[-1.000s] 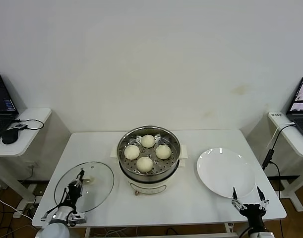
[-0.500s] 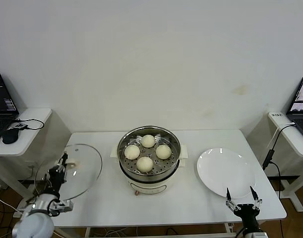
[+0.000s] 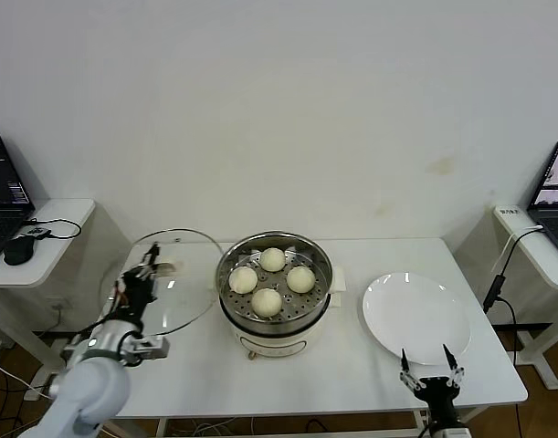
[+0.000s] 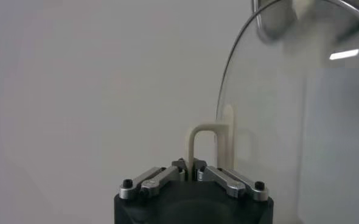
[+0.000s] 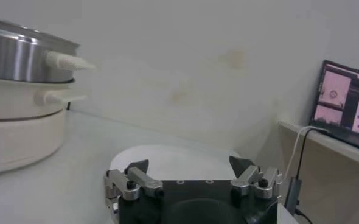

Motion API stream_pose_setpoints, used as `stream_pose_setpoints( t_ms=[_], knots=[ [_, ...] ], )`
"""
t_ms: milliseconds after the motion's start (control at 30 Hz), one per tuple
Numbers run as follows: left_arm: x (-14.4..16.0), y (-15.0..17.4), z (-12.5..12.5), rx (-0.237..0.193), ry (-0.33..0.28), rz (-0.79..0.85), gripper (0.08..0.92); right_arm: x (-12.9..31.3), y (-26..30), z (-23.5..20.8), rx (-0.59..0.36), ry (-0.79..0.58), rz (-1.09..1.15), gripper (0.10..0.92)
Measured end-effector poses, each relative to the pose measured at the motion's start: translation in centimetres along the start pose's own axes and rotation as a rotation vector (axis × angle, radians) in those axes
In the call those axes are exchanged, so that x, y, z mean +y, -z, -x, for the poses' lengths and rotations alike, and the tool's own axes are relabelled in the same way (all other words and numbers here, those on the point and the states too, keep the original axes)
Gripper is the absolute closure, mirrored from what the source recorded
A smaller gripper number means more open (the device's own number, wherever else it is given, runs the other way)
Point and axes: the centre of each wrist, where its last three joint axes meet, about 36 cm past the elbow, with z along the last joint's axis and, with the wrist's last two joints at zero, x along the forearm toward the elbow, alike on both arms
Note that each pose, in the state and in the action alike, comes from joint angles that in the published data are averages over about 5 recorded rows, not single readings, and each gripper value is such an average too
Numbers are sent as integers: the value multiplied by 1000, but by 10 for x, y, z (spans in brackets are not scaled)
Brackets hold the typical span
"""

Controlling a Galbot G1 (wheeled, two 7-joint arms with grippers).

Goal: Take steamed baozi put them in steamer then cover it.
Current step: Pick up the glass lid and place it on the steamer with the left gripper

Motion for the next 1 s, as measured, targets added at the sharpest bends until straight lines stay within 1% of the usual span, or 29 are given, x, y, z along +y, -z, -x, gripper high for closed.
stream_pose_setpoints(
  t_ms=[333,500,733,1000],
  knots=[
    [5,73,26,-63,-17,5,863,22,-6,6,0,6,-70,199],
    [4,108,38,-85,-25,18,863,27,-8,5,0,9,-100,200],
    [-3,147,54,-84,-46,18,863,30,-12,4,4,11,-143,200],
    [-15,180,65,-77,-74,12,863,32,-15,1,6,19,-180,200]
  ],
)
